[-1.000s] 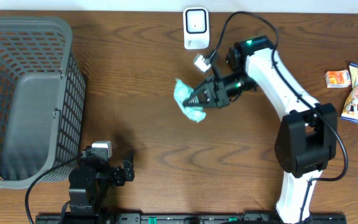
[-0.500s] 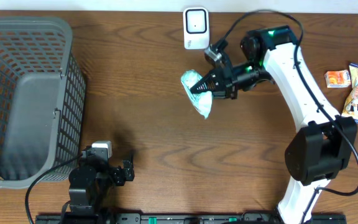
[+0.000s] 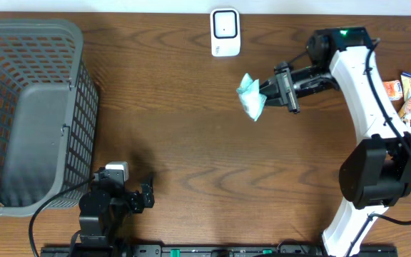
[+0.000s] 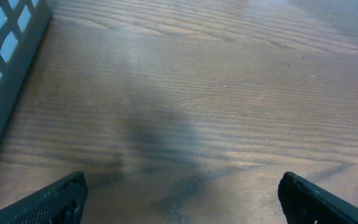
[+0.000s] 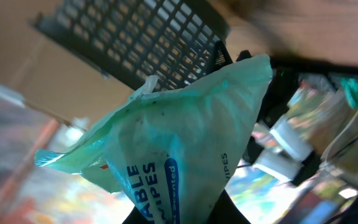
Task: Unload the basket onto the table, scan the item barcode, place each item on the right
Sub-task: 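Lift the wipes pack and rotate it with the right gripper, then hold the wipes pack over the white scanner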
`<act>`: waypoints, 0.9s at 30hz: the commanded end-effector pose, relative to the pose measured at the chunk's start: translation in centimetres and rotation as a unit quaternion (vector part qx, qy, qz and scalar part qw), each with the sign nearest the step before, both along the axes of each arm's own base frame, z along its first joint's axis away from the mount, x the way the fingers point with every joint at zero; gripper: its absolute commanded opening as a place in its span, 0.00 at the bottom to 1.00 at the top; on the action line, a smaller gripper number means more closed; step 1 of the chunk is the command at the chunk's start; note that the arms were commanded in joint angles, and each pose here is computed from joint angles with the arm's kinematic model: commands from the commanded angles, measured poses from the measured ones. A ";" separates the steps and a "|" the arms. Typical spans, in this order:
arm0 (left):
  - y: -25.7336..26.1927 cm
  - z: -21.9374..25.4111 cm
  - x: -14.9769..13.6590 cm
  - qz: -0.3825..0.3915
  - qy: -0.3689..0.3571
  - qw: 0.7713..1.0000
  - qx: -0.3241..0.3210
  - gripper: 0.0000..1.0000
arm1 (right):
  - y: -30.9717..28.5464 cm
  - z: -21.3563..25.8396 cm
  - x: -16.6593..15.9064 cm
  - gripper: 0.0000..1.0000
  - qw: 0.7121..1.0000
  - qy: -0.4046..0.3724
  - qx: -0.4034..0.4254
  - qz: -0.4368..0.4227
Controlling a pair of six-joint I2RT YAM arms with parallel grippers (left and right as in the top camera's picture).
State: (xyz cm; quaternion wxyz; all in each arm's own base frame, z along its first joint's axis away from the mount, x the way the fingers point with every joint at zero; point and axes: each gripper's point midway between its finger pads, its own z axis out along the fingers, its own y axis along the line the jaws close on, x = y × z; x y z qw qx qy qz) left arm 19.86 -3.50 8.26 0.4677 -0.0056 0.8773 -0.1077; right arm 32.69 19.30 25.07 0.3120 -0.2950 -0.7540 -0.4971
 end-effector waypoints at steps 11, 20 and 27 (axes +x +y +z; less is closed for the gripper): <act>-0.1 -0.6 -0.1 -0.001 0.008 1.000 -0.006 0.98 | -8.5 -9.8 0.2 0.02 0.900 -0.130 -0.394 0.136; -0.1 -0.6 -0.1 -0.001 0.008 1.000 -0.007 0.98 | -7.3 -11.0 6.9 0.02 0.789 -0.235 -0.567 0.040; -0.1 -0.6 -0.1 -0.001 0.008 1.000 -0.006 0.98 | -1.6 -7.2 17.0 0.01 0.738 -0.437 -0.510 -0.072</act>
